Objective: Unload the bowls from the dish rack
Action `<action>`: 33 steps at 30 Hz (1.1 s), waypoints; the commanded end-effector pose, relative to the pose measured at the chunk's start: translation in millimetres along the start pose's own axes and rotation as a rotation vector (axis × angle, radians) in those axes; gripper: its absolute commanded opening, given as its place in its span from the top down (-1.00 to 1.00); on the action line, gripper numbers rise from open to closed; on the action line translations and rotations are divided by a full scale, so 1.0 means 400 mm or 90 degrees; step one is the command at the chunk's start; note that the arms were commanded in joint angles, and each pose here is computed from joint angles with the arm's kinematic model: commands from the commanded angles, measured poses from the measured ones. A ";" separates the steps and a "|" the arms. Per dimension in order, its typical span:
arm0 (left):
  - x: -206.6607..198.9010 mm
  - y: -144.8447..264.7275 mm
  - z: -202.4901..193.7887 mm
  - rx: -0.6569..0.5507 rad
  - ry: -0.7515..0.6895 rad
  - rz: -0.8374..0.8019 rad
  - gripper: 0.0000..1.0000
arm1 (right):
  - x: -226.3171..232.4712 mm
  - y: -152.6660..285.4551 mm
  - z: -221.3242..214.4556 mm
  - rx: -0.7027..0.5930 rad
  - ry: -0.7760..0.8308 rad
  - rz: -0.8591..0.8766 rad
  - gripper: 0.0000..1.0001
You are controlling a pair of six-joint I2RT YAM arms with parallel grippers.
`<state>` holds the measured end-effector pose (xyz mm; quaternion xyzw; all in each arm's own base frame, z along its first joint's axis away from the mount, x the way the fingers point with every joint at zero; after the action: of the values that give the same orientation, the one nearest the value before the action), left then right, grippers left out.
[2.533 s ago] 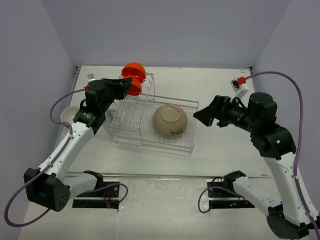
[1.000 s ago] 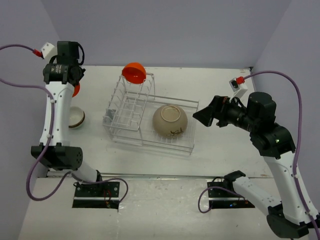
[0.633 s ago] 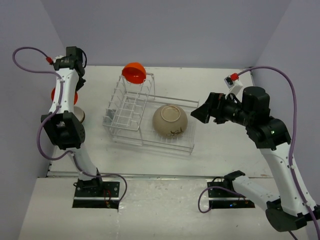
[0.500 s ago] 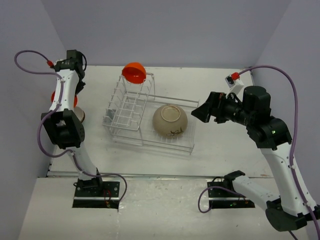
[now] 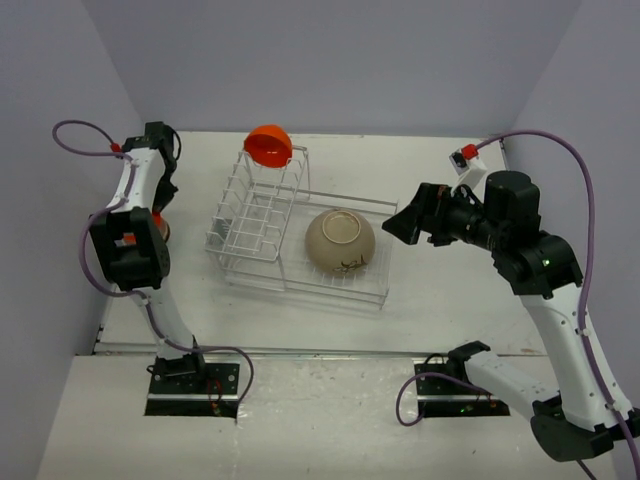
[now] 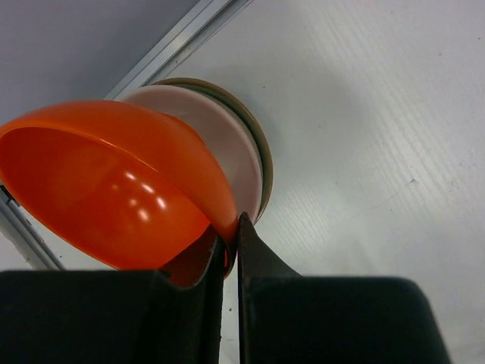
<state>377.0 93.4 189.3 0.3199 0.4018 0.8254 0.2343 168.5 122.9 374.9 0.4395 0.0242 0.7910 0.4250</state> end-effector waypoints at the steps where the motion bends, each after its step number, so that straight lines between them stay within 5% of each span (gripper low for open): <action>1: 0.004 -0.042 0.016 0.003 -0.006 0.004 1.00 | 0.018 0.017 0.022 -0.035 0.023 0.007 -0.98; 23: -0.023 -0.028 0.046 0.013 -0.001 -0.079 0.92 | 0.009 0.007 0.013 -0.040 0.002 0.010 -0.98; 29: -0.008 0.002 0.052 0.005 0.000 -0.087 0.50 | 0.012 0.007 0.013 -0.038 0.003 0.018 -0.98; 33: 0.011 0.031 0.058 -0.009 0.016 -0.090 -0.05 | 0.008 0.003 0.006 -0.033 0.001 0.020 -0.98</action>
<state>387.8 100.7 168.9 0.3293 0.4457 0.7897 0.2633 169.5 121.5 375.4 0.4340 0.0106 0.7893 0.4343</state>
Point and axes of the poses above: each gripper's point midway between its finger pads, its own y axis back along the fingers, its own x axis along the line the jaws close on, z = x × y, the point moved 7 cm from there along y, back along the fingers, and after that the axes turned 10 degrees about -y, right-handed, at the moved point
